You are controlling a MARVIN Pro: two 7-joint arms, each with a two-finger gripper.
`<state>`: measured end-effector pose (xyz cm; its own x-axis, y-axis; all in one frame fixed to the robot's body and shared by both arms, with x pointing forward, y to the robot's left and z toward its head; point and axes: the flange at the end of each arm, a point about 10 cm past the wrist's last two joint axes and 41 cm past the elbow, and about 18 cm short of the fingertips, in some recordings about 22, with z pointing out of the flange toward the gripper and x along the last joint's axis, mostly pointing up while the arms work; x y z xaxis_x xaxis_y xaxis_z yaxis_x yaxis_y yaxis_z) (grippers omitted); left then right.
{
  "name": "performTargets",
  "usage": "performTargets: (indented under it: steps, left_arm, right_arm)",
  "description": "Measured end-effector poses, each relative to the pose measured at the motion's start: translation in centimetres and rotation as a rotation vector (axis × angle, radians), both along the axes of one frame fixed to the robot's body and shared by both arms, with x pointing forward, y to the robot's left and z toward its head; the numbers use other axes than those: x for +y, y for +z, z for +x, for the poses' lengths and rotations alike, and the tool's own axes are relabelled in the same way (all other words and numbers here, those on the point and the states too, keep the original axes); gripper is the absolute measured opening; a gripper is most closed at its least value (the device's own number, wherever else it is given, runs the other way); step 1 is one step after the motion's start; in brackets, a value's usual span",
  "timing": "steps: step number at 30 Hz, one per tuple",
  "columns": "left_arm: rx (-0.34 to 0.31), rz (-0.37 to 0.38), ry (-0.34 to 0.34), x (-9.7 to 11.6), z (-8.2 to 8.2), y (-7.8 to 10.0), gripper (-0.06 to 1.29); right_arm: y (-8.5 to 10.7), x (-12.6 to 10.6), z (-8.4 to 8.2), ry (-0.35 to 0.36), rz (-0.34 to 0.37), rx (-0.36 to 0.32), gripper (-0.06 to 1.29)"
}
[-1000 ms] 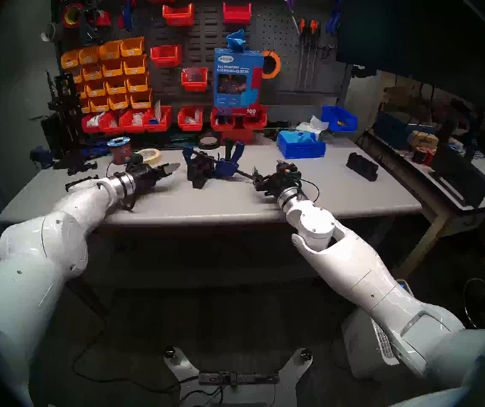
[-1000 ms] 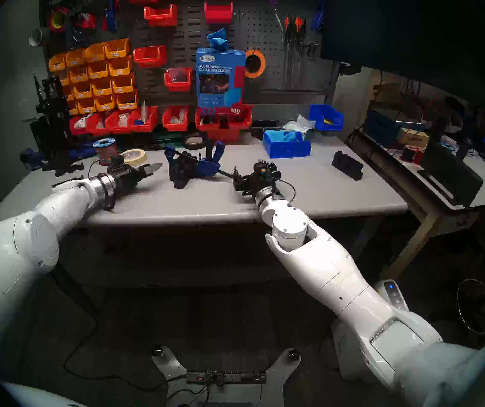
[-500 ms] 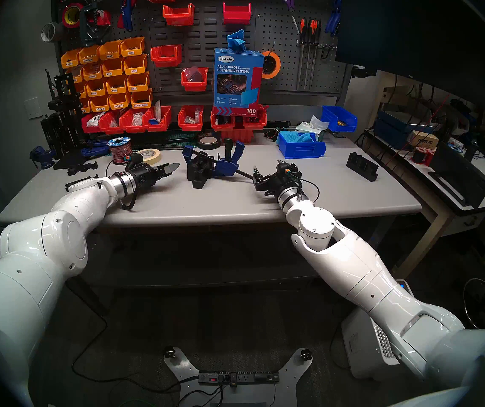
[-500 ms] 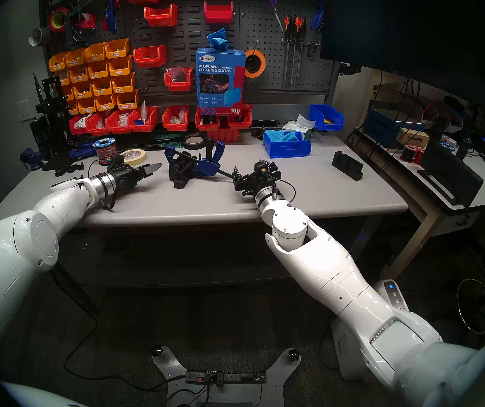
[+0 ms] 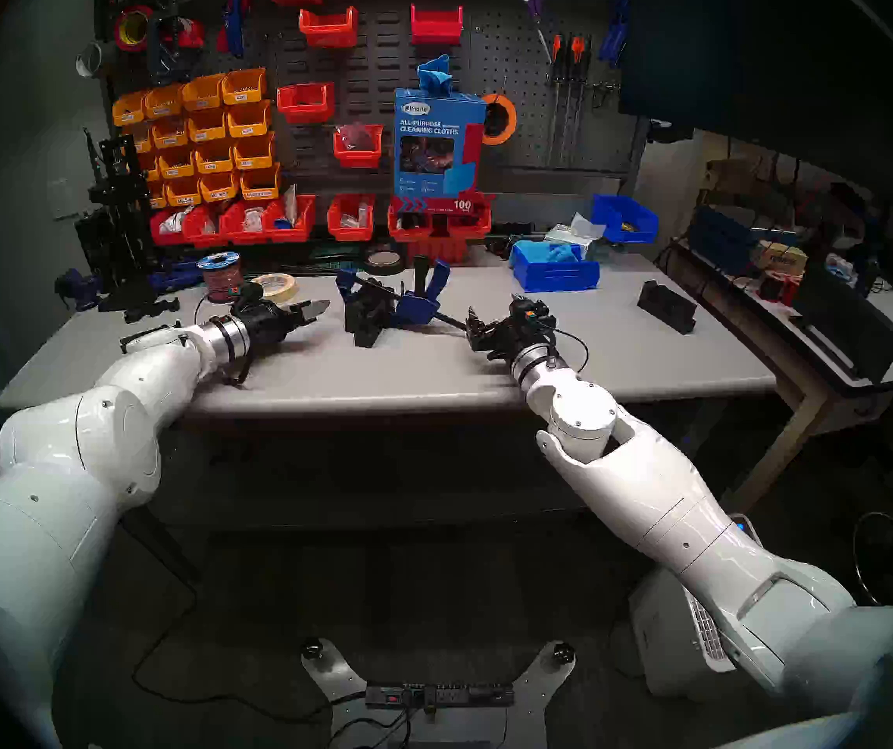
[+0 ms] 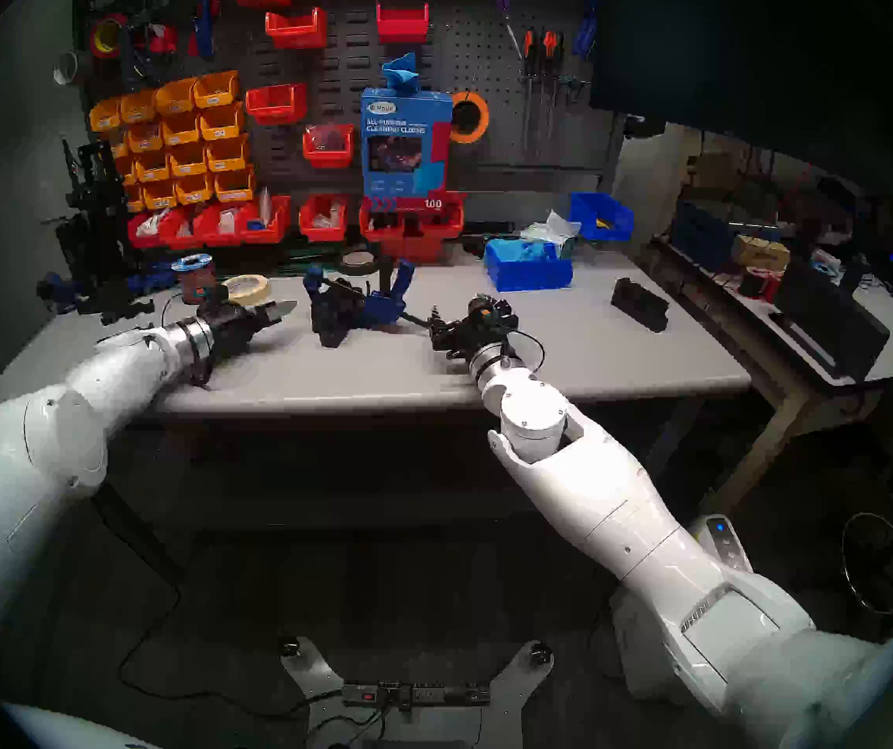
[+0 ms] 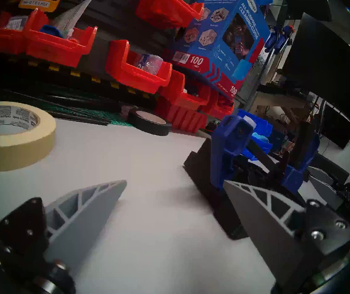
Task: Clamp the two 3D printed pieces together with the clamp
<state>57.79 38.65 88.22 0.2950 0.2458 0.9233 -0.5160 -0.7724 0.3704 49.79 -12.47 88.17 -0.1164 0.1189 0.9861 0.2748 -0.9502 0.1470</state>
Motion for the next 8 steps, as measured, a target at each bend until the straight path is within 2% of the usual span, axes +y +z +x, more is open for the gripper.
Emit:
performTargets:
  steps: [8]
  left_arm:
    - [-0.002,0.001,0.001,0.01,0.01,0.01,1.23]
  right_arm:
    - [0.01,0.00,-0.01,-0.002,0.000,0.000,1.22]
